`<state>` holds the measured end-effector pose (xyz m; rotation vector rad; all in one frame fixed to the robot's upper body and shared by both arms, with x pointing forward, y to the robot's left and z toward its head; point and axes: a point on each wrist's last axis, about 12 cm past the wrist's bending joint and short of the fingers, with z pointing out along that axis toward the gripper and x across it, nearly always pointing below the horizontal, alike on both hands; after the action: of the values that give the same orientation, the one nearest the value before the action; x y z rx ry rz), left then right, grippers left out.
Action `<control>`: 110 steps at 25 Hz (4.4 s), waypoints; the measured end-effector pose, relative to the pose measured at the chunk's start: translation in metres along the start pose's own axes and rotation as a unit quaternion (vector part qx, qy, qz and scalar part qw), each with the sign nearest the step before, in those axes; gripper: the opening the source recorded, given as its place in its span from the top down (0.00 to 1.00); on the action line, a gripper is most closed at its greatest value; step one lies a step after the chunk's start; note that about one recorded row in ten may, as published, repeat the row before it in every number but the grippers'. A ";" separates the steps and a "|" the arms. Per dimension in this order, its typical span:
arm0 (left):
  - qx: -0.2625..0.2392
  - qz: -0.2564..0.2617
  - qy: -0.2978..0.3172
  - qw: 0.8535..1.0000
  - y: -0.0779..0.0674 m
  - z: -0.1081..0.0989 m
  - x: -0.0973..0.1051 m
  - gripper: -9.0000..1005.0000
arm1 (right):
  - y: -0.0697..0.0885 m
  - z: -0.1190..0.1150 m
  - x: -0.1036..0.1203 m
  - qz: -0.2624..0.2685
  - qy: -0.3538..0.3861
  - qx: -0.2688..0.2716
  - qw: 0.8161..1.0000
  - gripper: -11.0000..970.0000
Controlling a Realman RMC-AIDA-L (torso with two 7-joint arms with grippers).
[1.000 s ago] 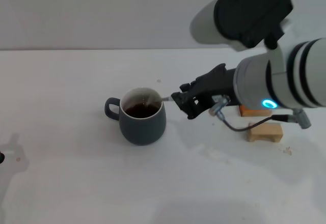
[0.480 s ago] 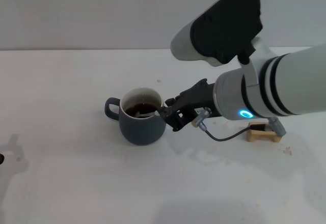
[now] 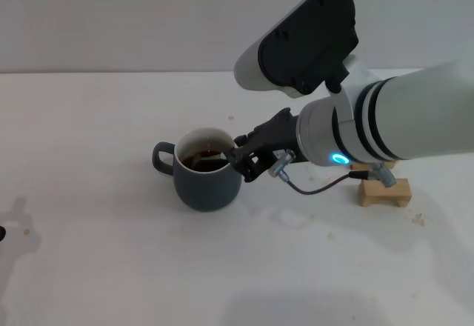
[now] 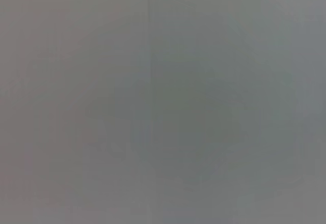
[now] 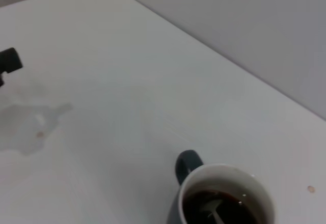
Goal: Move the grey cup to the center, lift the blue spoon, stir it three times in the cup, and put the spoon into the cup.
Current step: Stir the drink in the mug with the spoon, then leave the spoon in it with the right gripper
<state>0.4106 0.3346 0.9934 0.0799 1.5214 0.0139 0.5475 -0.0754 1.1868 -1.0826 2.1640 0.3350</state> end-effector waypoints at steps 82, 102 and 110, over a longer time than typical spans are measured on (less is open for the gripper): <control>0.007 -0.005 -0.001 1.000 -0.005 0.001 0.000 0.99 | -0.029 0.018 0.005 0.012 -0.008 0.005 1.000 0.86; 0.008 -0.006 -0.003 1.000 -0.005 0.002 0.000 0.99 | -0.013 0.020 0.001 0.003 -0.019 -0.024 1.000 0.84; 0.008 -0.005 -0.003 1.000 -0.005 0.001 -0.001 0.99 | -0.018 0.028 0.000 0.004 -0.047 -0.018 0.999 0.83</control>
<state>0.4118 0.3300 0.9937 0.0843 1.5160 -0.0067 0.5749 -0.0727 1.1680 -1.0572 2.0876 0.4202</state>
